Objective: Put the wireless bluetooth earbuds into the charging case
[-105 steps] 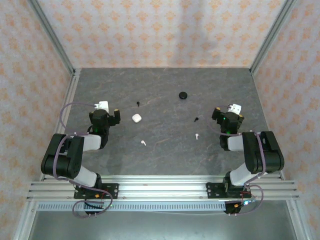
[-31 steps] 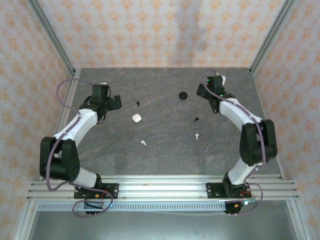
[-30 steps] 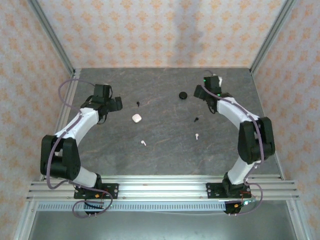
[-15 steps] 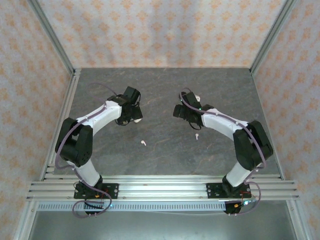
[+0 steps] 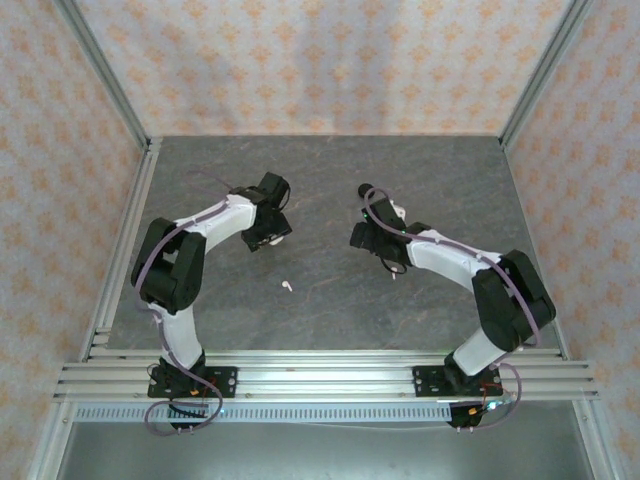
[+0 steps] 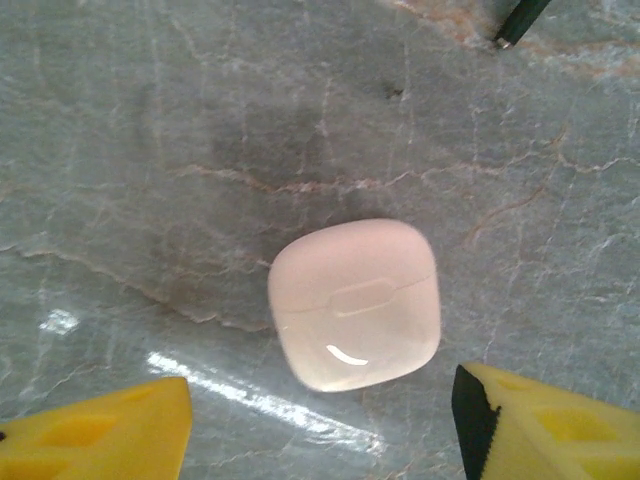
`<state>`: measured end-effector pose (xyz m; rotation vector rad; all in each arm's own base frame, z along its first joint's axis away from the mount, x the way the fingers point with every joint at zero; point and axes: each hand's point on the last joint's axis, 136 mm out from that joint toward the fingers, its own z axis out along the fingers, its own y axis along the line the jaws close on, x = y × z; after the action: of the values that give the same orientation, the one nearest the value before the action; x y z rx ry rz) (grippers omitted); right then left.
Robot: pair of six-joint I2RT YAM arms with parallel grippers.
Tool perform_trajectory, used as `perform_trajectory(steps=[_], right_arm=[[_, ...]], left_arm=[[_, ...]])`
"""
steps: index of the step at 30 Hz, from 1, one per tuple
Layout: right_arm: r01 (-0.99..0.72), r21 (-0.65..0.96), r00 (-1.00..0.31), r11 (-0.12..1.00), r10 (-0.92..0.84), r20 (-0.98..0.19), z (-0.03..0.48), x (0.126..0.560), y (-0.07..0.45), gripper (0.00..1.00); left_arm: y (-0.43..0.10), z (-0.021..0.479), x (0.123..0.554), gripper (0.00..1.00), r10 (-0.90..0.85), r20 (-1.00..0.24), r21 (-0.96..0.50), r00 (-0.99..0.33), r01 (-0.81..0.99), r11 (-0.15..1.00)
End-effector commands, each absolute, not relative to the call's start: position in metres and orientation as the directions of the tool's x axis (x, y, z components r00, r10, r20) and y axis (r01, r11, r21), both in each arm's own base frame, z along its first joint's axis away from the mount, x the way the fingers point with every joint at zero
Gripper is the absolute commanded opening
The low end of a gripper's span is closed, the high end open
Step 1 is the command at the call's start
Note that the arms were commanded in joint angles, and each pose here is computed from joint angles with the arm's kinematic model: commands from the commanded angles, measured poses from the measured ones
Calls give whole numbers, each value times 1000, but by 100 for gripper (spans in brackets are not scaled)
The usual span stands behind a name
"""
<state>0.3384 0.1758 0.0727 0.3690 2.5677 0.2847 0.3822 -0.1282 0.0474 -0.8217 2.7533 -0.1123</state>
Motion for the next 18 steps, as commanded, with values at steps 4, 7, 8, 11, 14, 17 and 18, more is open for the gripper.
perform_trajectory(steps=[4,7,8,11,14,17,18], right_arm=[[213,284,-804,935,332,-493,83,334,171,89],[213,278,-799,937,331,-502,86,331,167,89],[213,276,-798,937,329,-504,86,330,166,89],[218,266,-796,939,328,-508,87,328,163,89],[222,258,-797,940,327,-507,87,327,161,89],[223,262,-796,939,331,-507,91,326,161,90],[224,264,-795,938,333,-507,93,327,161,90]], left_arm=[[-129,39,394,66,-539,-223,-128,-812,-524,842],[-127,32,396,63,-517,-221,-103,-827,-508,855],[-126,30,395,62,-506,-219,-88,-834,-499,862],[-125,25,396,58,-481,-223,-70,-848,-478,875],[-125,24,395,50,-456,-229,-67,-860,-453,889],[-124,27,394,41,-413,-239,-62,-879,-411,910],[-124,29,393,37,-390,-241,-60,-888,-388,920]])
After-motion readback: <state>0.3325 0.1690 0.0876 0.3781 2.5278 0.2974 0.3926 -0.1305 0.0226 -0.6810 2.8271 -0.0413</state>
